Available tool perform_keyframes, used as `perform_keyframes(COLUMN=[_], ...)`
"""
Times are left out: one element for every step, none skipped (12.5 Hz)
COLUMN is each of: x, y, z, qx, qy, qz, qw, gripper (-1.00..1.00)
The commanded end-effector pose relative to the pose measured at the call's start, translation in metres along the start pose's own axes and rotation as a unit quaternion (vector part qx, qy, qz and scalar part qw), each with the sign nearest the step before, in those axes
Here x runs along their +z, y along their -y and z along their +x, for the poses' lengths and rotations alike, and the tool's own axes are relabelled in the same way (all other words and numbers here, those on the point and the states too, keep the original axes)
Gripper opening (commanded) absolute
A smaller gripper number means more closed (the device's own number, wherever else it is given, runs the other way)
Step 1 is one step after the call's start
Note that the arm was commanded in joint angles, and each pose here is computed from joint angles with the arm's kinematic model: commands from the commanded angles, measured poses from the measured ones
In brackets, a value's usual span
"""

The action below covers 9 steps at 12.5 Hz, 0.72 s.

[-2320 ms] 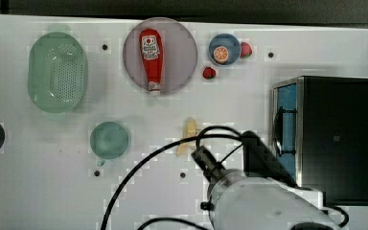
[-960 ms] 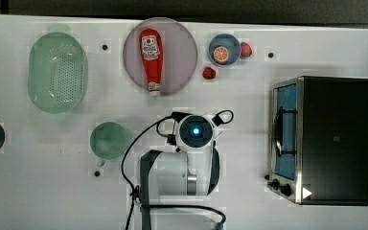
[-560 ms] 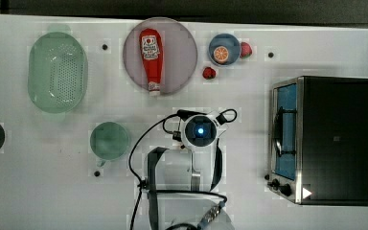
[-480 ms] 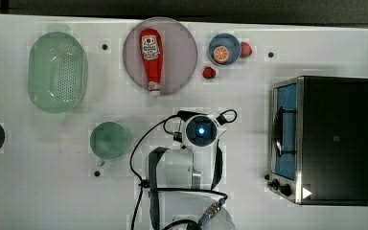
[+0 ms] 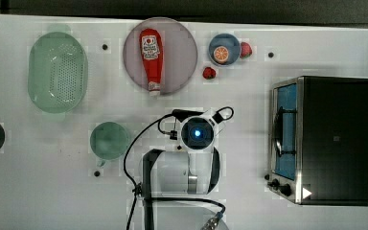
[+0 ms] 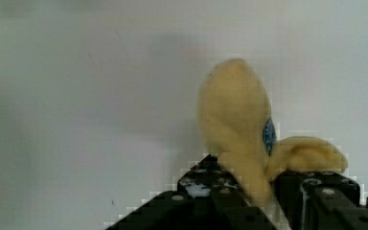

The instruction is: Pick Banana and place it in mug.

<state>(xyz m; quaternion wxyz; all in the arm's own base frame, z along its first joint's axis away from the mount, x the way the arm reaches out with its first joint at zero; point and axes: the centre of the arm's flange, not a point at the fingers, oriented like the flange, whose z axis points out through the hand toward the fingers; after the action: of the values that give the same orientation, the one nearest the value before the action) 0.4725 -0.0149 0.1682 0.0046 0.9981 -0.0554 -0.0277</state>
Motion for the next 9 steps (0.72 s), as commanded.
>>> perform_keyframes(x=[-0.069, -0.095, -0.124, -0.153, -0.181, -0.207, -0.232, -0.255, -0.278], y=[-0.013, -0.016, -0.018, -0.019, -0.02, -0.021, -0.02, -0.018, -0.013], z=[0.014, 0.012, 0.009, 0.007, 0.004, 0.001, -0.003, -0.007, -0.01], qx=[0.009, 0.011, 0.014, 0.016, 0.017, 0.017, 0.016, 0.014, 0.008], qy=[-0.047, -0.043, -0.033, -0.027, -0.024, -0.022, -0.021, -0.023, -0.032], qz=[0.004, 0.004, 0.004, 0.005, 0.005, 0.006, 0.006, 0.006, 0.006], qw=[0.999, 0.999, 0.999, 0.999, 1.0, 1.0, 1.0, 1.0, 0.999], gripper=[-0.49, -0.49, -0.49, -0.49, -0.49, -0.49, -0.49, -0.49, -0.49])
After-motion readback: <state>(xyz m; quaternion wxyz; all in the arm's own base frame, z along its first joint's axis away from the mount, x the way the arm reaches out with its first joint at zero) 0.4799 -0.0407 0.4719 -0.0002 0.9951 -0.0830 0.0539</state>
